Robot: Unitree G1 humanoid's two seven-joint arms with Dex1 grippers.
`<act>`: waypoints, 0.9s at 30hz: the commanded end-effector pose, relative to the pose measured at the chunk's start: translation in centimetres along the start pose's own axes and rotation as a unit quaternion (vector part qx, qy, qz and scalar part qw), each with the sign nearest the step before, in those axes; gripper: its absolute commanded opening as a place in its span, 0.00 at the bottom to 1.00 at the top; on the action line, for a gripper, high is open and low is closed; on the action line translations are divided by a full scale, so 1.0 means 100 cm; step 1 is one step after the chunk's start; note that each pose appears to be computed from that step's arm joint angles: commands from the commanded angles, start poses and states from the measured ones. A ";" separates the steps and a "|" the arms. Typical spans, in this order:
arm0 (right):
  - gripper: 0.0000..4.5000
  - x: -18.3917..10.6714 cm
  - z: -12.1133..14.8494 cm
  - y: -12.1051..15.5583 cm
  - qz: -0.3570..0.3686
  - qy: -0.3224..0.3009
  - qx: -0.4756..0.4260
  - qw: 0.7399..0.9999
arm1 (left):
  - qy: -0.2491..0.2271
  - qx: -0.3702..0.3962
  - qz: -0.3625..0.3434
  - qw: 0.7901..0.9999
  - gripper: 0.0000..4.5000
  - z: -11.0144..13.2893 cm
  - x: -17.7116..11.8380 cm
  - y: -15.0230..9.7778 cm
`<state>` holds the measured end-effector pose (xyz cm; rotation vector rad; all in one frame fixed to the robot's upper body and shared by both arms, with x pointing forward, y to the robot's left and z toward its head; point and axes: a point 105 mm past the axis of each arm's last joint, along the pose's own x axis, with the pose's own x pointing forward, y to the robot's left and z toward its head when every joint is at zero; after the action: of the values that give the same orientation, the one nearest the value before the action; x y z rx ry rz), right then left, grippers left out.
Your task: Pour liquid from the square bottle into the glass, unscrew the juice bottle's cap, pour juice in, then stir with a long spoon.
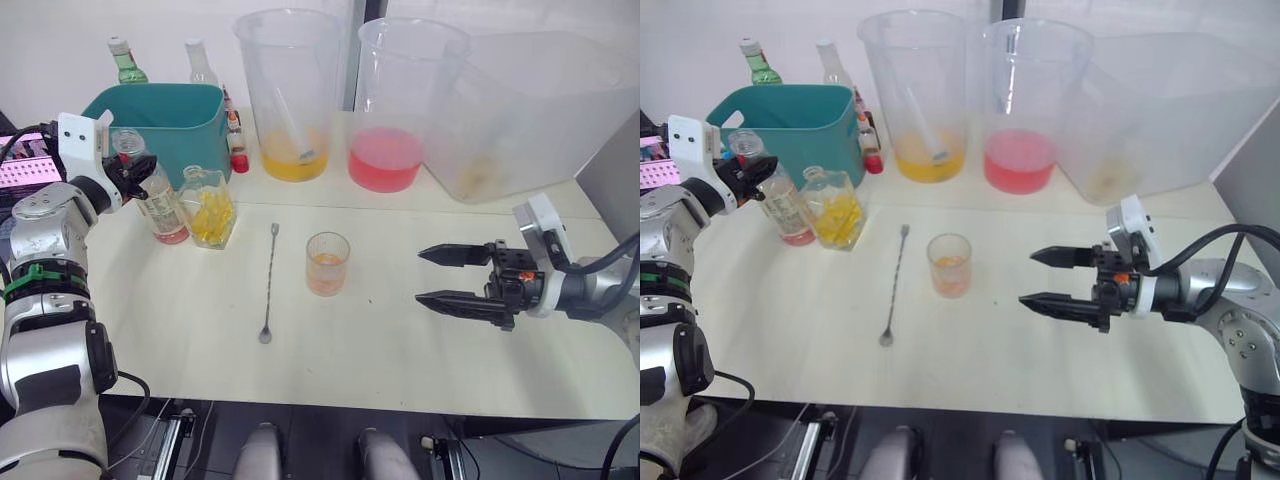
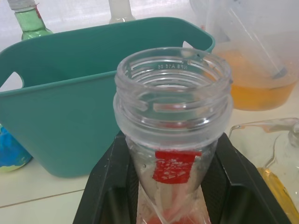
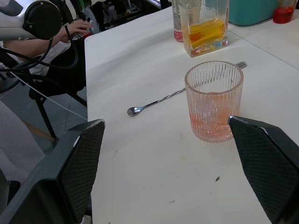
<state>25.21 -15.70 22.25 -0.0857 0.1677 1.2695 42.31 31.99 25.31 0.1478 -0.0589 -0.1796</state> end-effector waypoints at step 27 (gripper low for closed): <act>1.00 0.000 0.021 -0.011 0.010 0.001 -0.041 0.999 | -0.278 0.044 -0.179 0.943 1.00 0.158 -0.064 -0.050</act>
<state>26.46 -15.41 23.39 -0.1192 0.1521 1.2976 35.68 27.13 38.71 0.1833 -0.5768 -0.4940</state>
